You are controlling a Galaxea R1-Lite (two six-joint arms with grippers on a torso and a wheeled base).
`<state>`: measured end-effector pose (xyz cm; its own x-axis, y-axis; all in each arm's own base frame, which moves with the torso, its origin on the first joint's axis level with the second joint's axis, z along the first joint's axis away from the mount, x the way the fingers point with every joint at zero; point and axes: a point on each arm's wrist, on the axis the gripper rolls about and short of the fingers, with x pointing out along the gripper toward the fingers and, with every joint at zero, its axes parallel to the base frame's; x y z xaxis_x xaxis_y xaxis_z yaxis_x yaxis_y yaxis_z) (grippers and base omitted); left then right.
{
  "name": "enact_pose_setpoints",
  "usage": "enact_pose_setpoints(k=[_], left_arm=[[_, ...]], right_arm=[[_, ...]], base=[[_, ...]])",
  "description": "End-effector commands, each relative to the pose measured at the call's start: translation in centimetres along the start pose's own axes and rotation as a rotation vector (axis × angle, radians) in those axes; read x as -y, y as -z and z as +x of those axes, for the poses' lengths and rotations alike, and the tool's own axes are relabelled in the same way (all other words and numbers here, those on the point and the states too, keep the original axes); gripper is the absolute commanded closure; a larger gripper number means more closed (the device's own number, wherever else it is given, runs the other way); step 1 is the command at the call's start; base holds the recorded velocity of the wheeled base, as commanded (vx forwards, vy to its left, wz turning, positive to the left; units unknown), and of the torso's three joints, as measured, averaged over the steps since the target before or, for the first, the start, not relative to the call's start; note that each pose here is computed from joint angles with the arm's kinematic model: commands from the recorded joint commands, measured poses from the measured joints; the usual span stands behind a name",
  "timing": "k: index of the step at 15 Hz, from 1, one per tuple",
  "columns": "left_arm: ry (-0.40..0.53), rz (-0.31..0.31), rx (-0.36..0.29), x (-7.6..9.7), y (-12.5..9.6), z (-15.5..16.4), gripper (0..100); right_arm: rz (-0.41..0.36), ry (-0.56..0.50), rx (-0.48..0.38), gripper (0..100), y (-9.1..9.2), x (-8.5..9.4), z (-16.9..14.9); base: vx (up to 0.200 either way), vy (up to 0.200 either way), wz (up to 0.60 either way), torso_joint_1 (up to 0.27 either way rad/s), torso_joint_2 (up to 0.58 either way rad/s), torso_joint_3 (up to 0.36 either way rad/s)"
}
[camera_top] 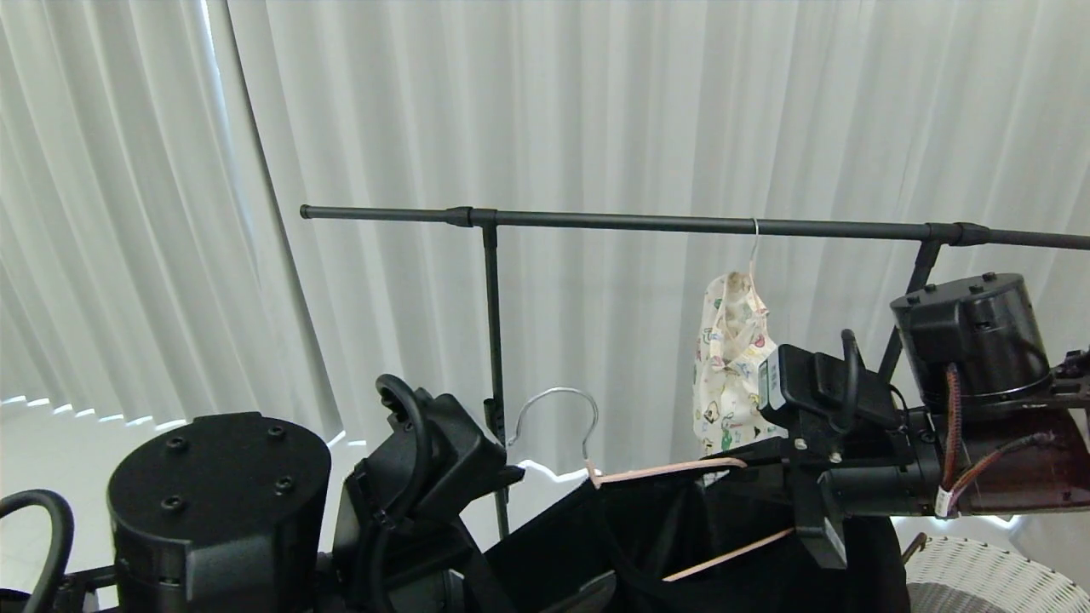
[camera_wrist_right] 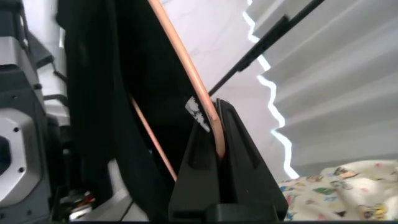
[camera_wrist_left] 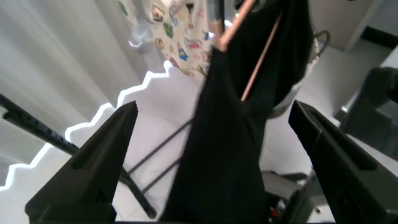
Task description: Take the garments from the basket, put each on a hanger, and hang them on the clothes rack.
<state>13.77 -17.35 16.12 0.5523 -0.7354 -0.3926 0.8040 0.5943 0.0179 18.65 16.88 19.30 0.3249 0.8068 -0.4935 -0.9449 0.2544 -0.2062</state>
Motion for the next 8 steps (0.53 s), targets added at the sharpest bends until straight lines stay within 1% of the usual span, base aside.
enact_pose_setpoints(k=[1, 3, 4, 6, 7, 8], left_arm=[[-0.036, -0.013, -0.017, -0.8, 0.8, 0.6, 0], [-0.069, -0.017, -0.016, -1.0, 1.5, 0.3, 0], [-0.093, -0.018, -0.01, -1.1, 2.0, 0.1, 0], [-0.175, -0.035, 0.003, -2.0, 2.7, -0.2, 0], [-0.218, -0.047, -0.008, -2.6, 3.4, -0.5, 0], [-0.244, -0.057, -0.006, -3.1, 3.7, -0.9, 0]], right_arm=[[-0.019, 0.045, 0.045, 100, -0.5, 0.3, -1.2], [-0.008, 0.109, 0.055, 100, -0.2, 1.3, -2.3], [0.003, 0.148, 0.046, 100, 0.3, 2.1, -3.0], [-0.013, 0.168, 0.05, 100, 1.1, 2.7, -4.0], [-0.024, 0.182, 0.053, 100, 1.3, 3.0, -4.6], [-0.025, 0.191, 0.056, 100, 1.3, 3.0, -4.8]], base=[[0.0, 0.0, 0.0, 0.0, 0.0, 0.0], [0.0, 0.0, 0.0, 0.0, 0.0, 0.0], [0.0, 0.0, 0.0, 0.0, 0.0, 0.0], [0.0, 0.0, 0.0, 0.0, 0.0, 0.0], [0.0, 0.0, 0.0, 0.0, 0.0, 0.0], [0.0, 0.0, 0.0, 0.0, 0.0, 0.0]])
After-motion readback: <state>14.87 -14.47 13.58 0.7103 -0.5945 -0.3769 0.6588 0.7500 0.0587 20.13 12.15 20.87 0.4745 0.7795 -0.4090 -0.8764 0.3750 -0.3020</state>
